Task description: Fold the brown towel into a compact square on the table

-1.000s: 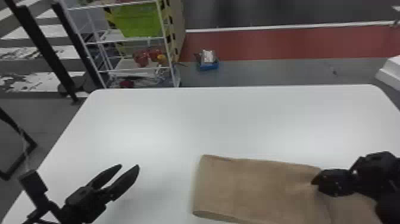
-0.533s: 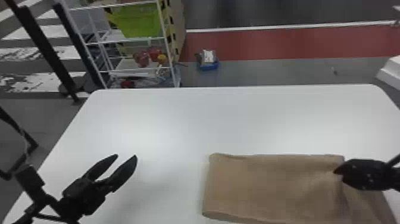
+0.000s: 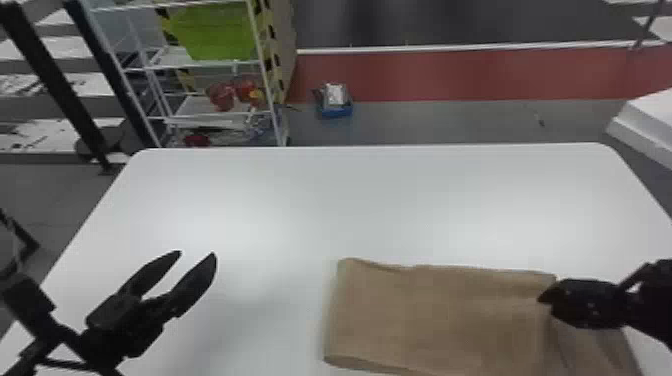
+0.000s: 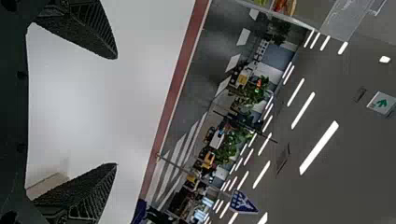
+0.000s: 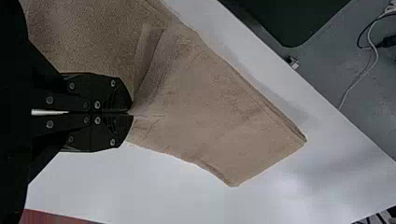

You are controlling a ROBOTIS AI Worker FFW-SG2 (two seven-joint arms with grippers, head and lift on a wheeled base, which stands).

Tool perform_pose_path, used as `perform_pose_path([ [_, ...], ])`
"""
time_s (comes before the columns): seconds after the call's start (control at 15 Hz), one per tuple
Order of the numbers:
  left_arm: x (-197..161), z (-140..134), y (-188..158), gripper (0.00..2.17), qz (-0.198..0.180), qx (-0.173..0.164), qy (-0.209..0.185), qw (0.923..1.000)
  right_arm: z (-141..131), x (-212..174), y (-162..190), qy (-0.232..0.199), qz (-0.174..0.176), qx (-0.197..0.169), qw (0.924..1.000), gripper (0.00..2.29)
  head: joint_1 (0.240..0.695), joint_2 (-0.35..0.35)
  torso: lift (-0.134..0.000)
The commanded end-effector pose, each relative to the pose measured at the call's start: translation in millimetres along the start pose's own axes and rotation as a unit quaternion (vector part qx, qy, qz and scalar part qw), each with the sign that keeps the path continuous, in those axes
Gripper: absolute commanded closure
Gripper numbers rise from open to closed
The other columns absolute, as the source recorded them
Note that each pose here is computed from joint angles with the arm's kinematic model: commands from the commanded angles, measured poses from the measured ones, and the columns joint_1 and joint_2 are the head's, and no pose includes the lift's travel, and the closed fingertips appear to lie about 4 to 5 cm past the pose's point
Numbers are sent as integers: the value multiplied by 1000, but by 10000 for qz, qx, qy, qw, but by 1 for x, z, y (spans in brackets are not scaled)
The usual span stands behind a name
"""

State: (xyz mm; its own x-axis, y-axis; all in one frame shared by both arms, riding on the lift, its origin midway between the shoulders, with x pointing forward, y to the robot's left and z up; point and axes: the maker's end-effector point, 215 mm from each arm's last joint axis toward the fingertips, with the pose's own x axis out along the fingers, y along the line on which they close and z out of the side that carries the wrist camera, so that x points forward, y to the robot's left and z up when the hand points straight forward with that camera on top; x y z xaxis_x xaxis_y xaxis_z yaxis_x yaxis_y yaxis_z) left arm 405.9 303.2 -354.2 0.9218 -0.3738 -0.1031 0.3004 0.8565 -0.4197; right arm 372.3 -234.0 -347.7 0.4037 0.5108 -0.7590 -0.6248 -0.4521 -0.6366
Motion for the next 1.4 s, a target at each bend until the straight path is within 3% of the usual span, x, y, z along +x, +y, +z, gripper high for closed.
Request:
perform_pose_path([
  [0.0,1,-1,0,60,1,-10,4,10000,-6,-38,-7,221,-277,24,9994,1295,695,103,-134],
  [0.13,4,-1,2,60,10,-21,-1,10000,-11,-43,16,291,-133,148,9994,1295,695,87,-134],
  [0.4,20,-22,-16,60,-176,-78,185,9996,-24,-13,58,204,328,191,9991,1295,695,27,-134],
  [0.73,18,-25,-14,60,-146,-88,209,9996,-23,-11,34,179,110,92,9997,1295,695,-2,-134],
  [1.0,20,-29,-9,63,-103,-101,244,9996,-37,-66,26,526,-290,108,9981,1295,695,-3,-134],
  [1.33,31,-41,-16,63,-188,-147,344,9991,-55,-36,86,479,329,196,9981,1295,695,-77,-134],
])
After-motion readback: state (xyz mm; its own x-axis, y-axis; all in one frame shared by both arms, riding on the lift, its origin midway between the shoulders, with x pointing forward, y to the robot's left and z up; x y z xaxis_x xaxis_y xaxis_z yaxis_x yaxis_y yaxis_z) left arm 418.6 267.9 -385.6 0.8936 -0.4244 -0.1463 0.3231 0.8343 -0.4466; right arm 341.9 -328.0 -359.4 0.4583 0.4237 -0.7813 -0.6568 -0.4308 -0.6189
